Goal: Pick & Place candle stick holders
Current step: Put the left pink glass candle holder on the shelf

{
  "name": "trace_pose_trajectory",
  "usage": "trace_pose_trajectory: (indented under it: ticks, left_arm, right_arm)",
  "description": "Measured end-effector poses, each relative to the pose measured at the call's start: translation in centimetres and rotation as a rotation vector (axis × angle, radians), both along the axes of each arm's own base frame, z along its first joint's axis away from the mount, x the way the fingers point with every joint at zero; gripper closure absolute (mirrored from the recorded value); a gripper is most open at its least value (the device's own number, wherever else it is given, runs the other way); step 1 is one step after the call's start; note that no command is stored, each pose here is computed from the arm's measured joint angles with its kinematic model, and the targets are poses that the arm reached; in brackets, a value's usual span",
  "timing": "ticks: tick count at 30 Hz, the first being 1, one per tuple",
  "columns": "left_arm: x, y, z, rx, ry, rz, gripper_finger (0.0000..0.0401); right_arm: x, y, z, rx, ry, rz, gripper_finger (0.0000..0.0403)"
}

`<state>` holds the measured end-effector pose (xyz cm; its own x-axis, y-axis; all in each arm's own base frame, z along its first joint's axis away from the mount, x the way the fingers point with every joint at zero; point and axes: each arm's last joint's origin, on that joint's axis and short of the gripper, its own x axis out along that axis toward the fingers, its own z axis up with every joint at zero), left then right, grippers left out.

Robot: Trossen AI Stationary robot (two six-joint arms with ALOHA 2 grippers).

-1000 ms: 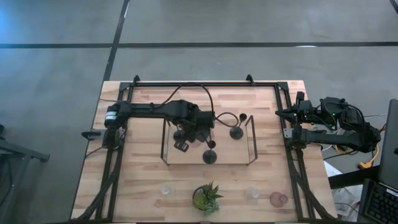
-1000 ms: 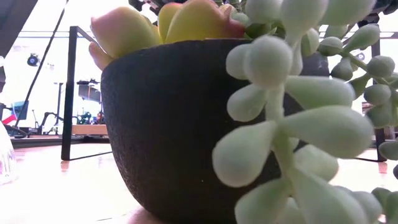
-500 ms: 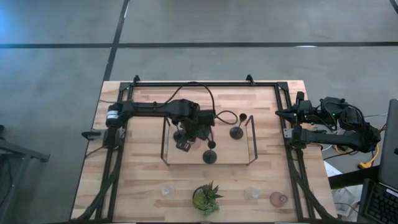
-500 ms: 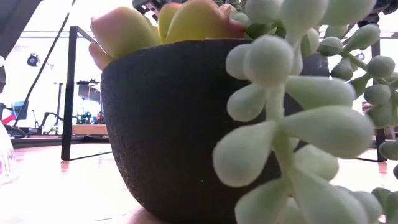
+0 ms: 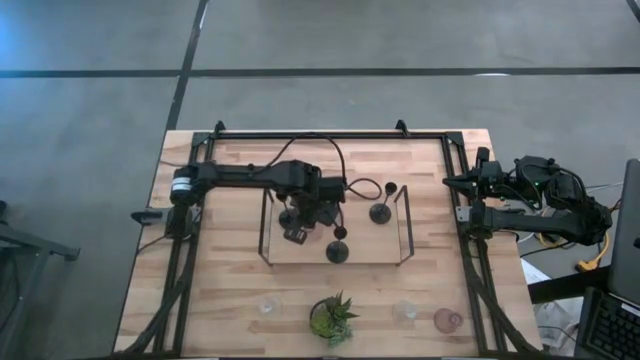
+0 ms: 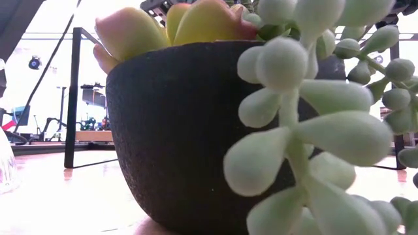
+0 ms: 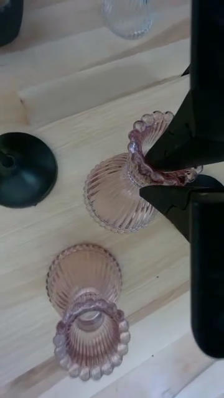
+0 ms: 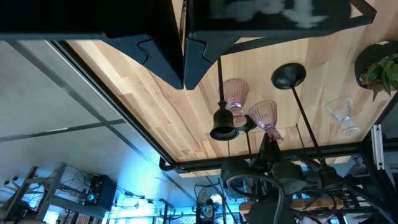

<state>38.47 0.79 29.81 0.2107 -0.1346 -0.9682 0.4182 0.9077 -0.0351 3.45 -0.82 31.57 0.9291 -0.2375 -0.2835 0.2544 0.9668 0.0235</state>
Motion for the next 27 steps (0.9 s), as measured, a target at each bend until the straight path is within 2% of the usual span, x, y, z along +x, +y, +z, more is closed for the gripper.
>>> trace_pose_trajectory:
  ticks: [7,27]
  left_arm:
    - [0.1,0.4,-1.2,-0.002,0.011,0.017,0.0369]
    - [0.0,0.7,-1.3,-0.024,0.019,0.04,0.0365]
  right_arm:
    - [0.0,0.0,0.0,0.0,0.0,-0.001,0.0394]
    - [0.0,0.0,0.0,0.0,0.0,-0.001,0.0394]
